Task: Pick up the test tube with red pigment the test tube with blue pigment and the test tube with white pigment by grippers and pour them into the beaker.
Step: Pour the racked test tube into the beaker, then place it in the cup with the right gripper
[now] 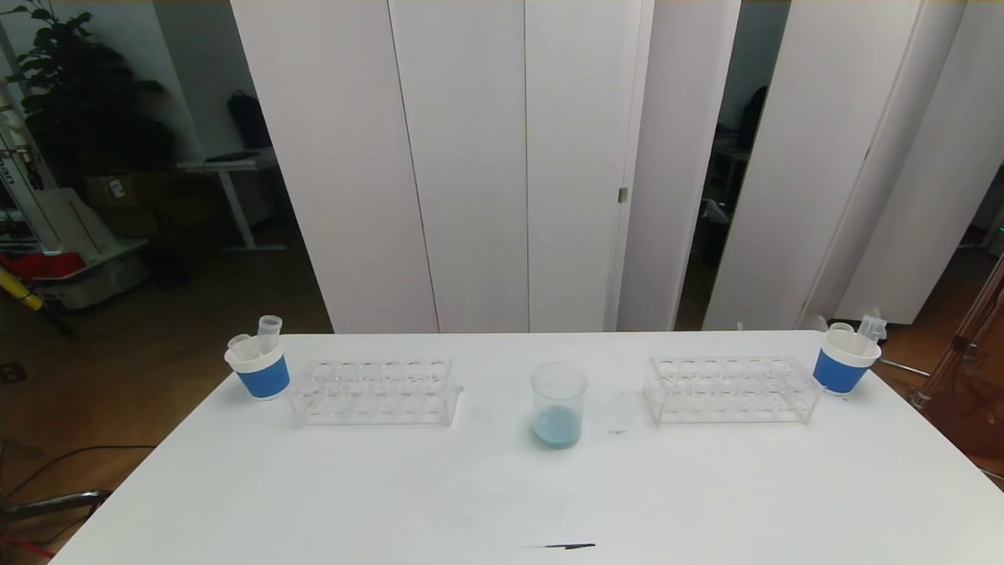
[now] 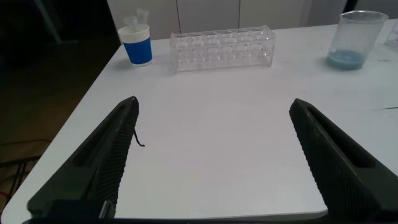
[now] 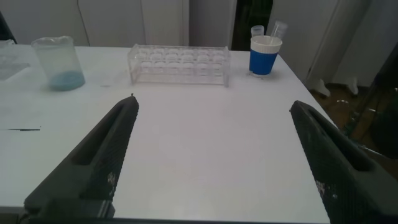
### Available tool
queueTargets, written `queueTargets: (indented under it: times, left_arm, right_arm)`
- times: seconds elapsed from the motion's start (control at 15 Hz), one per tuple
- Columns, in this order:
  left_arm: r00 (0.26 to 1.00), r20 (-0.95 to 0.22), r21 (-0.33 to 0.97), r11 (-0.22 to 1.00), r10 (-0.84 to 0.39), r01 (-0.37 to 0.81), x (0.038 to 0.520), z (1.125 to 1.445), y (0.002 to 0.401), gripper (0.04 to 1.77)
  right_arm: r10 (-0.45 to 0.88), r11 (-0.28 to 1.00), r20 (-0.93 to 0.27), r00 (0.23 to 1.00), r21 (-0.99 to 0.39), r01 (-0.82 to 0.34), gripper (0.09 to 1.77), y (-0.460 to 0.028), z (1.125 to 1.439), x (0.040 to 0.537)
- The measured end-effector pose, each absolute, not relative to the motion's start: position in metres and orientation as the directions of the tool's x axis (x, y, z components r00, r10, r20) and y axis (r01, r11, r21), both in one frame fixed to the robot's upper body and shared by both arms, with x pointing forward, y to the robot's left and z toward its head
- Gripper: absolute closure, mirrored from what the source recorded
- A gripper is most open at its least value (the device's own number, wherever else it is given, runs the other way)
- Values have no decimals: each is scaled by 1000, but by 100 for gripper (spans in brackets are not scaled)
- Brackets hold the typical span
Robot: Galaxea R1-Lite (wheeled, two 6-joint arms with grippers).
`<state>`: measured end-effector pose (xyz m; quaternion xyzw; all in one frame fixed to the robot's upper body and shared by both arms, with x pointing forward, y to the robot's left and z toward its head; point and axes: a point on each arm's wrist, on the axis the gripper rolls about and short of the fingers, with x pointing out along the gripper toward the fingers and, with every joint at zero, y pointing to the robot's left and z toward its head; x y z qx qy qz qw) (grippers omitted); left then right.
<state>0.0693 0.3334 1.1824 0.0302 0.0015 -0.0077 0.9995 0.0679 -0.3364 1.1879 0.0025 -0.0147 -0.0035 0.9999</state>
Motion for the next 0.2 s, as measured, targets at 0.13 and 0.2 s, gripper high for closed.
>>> queueTargets:
  times: [0.13, 0.2]
  left_arm:
    - [1000, -3, 61, 998, -15, 15, 69, 1182, 333, 8]
    - [1000, -4, 61, 998, -15, 16, 69, 1182, 333, 8]
  right_arm:
    - [-7, 1000, 16, 1000, 6, 7, 11, -336, 1185, 69]
    - [-7, 1000, 15, 1000, 5, 7, 11, -336, 1184, 69]
